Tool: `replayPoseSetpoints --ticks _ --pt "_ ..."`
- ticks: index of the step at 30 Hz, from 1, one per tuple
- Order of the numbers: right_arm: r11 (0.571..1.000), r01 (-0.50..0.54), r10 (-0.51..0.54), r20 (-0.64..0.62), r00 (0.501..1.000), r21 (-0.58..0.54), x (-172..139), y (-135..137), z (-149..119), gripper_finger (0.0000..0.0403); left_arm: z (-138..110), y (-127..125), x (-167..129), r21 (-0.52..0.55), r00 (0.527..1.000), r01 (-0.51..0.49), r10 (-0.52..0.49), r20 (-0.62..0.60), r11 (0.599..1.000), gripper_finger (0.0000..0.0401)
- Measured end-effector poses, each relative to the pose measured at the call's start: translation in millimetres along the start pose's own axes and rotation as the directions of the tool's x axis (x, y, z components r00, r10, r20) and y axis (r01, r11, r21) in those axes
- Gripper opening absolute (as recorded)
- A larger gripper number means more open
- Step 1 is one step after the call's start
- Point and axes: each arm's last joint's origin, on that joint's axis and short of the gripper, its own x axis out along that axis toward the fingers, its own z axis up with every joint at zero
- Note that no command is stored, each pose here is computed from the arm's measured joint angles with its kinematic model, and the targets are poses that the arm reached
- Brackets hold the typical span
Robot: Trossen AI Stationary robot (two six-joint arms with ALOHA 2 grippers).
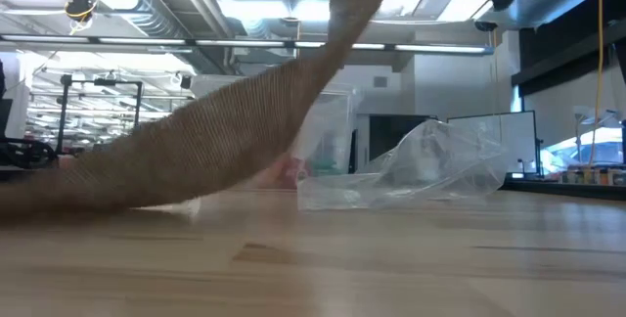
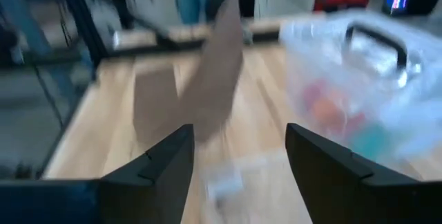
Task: Roll bandage
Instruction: Roll the brown bandage
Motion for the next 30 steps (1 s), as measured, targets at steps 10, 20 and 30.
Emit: replayPoseSetpoints --ticks 10,20,30 --pt "0.995 -0.085 0.091 0.13 0.987 -0.05 5 -7 3 0.023 32 16 4 0.117 0.997 -0.071 0.067 0.034 0.991 0.0002" --pt "0.997 -0.01 0.009 -0.018 1.0 -0.072 -39 -17 63 0.023 96 44 -3 0.093 0.986 -0.163 0.164 -0.012 0.982 0.0001" --pt "0.999 -0.031 0.032 0.026 0.999 -0.044 -33 -12 68 0.023 123 60 -11 0.03 0.974 -0.228 0.228 0.012 0.973 0.0"
